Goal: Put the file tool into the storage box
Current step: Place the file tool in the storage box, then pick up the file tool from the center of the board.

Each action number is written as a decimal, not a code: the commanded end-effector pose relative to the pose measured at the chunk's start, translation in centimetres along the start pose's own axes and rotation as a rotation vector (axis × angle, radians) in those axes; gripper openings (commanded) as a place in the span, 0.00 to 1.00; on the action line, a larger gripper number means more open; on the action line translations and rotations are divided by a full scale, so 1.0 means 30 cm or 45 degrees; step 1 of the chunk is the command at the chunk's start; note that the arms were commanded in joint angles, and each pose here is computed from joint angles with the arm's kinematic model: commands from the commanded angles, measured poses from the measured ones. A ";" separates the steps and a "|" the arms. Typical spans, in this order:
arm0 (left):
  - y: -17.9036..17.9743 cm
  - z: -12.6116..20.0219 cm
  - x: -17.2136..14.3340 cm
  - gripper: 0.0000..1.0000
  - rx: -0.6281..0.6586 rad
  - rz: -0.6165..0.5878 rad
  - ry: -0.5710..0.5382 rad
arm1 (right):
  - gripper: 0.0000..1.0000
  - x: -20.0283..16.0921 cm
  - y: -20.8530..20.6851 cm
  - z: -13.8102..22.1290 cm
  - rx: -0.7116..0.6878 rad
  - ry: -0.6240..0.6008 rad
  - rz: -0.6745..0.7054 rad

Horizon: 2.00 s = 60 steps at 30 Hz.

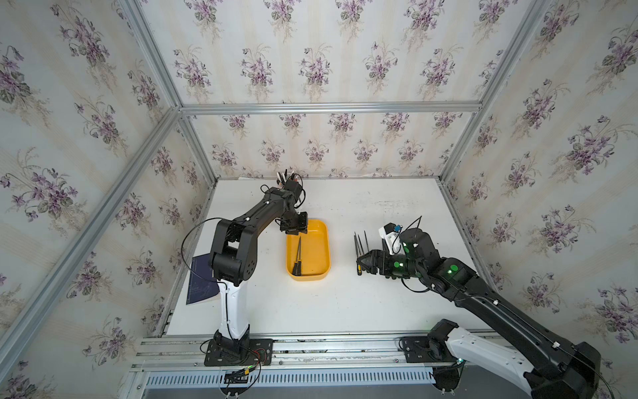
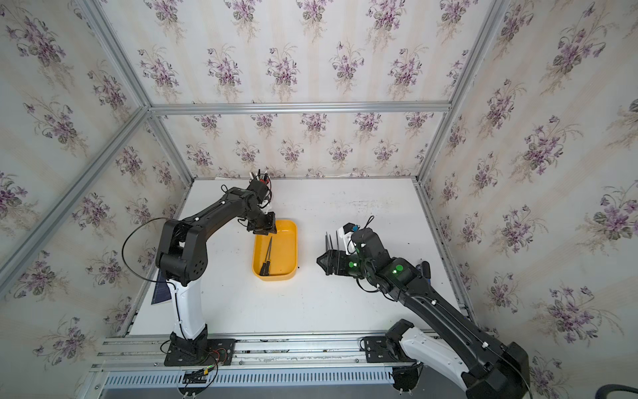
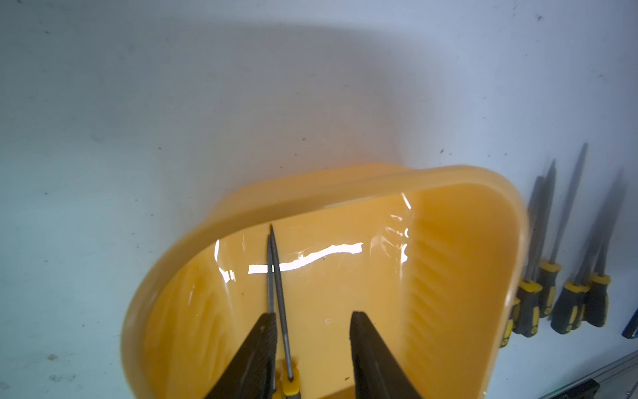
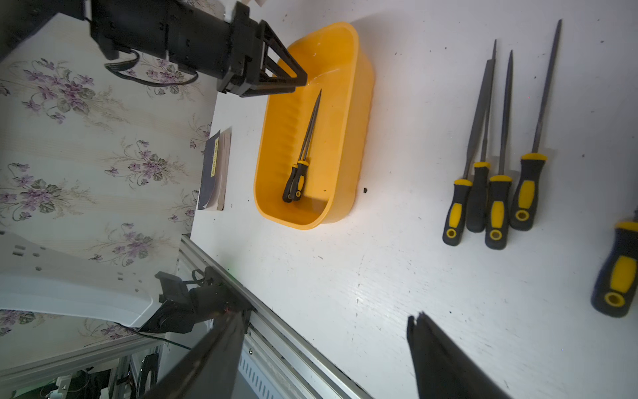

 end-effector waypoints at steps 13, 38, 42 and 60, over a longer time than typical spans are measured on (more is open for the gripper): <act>-0.142 0.453 -0.104 0.61 -0.379 -0.060 -0.223 | 0.67 0.013 -0.198 -0.157 -0.694 0.209 -0.124; -0.075 0.593 -0.397 0.65 -0.520 -0.026 -0.253 | 0.34 0.067 -0.392 -0.435 -0.870 0.453 -0.060; -0.068 0.588 -0.402 0.64 -0.501 -0.022 -0.255 | 0.33 0.048 -0.414 -0.449 -0.890 0.479 -0.047; -0.062 0.563 -0.396 0.64 -0.492 -0.021 -0.242 | 0.18 -0.006 -0.431 -0.437 -0.859 0.520 -0.017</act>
Point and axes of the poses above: each gripper's point midway between its finger pads, its own z axis back along the fingers, its own y axis along the line the jaws close on, x = y × z, the point moved 8 cm from there along z, back along the fingers, and after that the axes turned 5 degrees about z, right-handed, at the moved point
